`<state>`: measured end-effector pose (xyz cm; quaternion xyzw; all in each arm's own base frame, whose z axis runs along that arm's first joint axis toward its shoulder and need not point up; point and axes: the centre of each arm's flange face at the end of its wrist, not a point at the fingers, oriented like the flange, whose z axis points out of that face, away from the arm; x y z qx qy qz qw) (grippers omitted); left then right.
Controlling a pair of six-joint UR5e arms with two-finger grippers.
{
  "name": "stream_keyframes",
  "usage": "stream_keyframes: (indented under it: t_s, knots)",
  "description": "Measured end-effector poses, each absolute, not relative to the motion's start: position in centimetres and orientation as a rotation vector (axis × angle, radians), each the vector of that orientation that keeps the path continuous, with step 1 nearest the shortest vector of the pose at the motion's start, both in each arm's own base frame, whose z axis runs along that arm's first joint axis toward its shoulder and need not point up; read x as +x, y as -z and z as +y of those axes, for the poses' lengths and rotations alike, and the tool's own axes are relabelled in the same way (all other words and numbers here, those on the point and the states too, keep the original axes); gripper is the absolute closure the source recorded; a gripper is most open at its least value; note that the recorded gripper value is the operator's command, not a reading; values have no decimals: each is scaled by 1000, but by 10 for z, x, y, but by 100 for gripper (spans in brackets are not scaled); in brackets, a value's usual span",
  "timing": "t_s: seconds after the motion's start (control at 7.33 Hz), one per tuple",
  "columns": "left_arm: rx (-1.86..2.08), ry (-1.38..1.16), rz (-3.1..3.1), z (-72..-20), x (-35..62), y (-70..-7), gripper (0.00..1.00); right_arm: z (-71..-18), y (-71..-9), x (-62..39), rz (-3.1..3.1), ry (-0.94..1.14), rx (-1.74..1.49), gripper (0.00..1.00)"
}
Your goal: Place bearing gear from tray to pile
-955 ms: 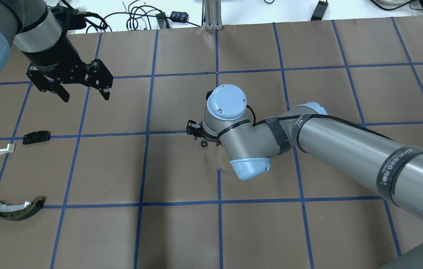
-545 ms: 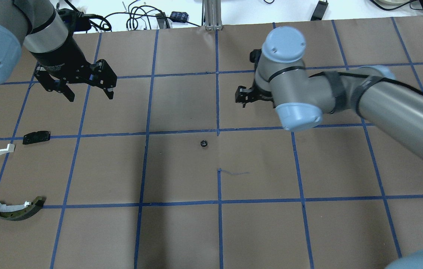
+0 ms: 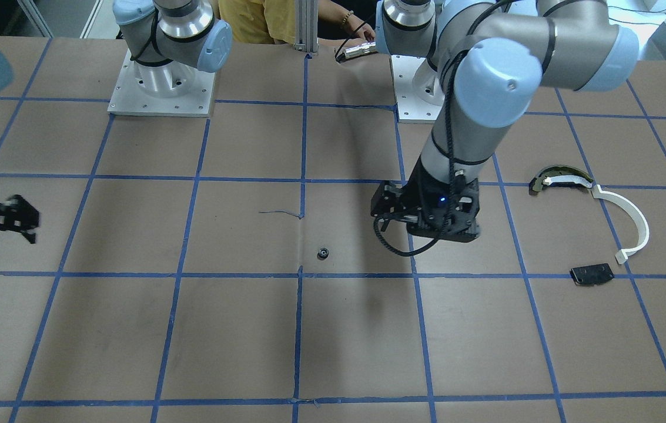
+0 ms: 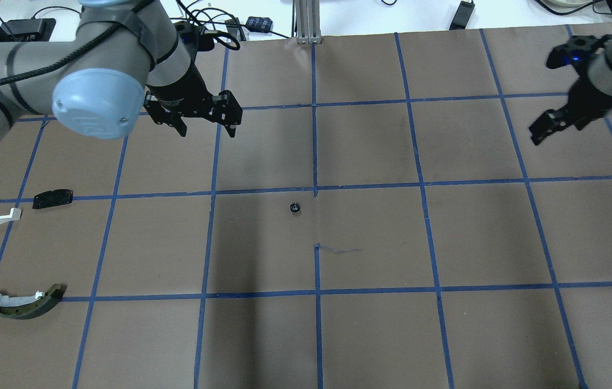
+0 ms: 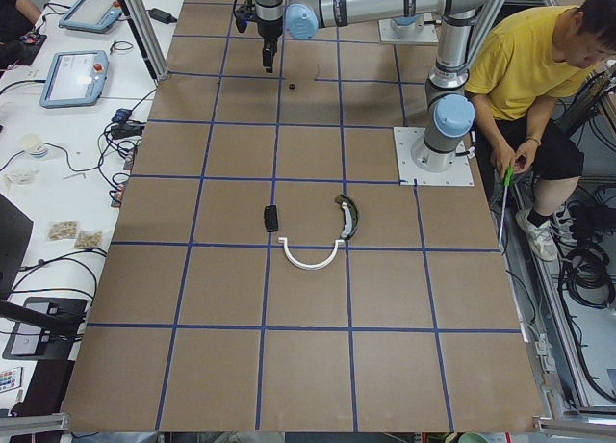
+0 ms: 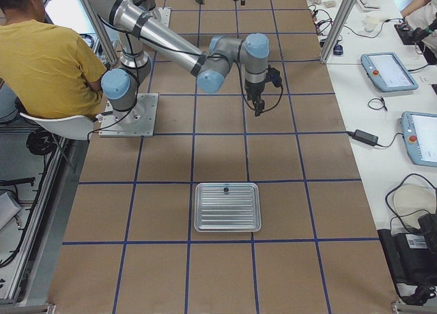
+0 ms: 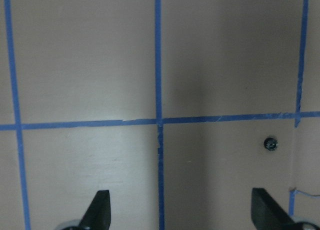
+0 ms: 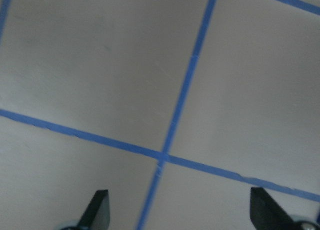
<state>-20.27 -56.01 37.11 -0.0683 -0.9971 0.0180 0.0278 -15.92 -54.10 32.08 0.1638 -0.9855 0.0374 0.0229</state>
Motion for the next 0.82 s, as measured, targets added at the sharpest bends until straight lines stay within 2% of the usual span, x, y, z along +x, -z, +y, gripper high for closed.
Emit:
stream_keyframes:
  t_s: [0.27, 0.68, 0.82]
  knots:
    - [-331, 30, -3077, -553, -245, -313, 0, -492, -294, -285, -3085, -107, 654, 0]
    - [-422, 84, -3063, -541, -276, -238, 0, -466, -208, -383, -2971, -125, 1083, 2]
    - [-463, 107, -3059, -536, -291, -222, 0, -463, -194, -392, -2946, -136, 1163, 14]
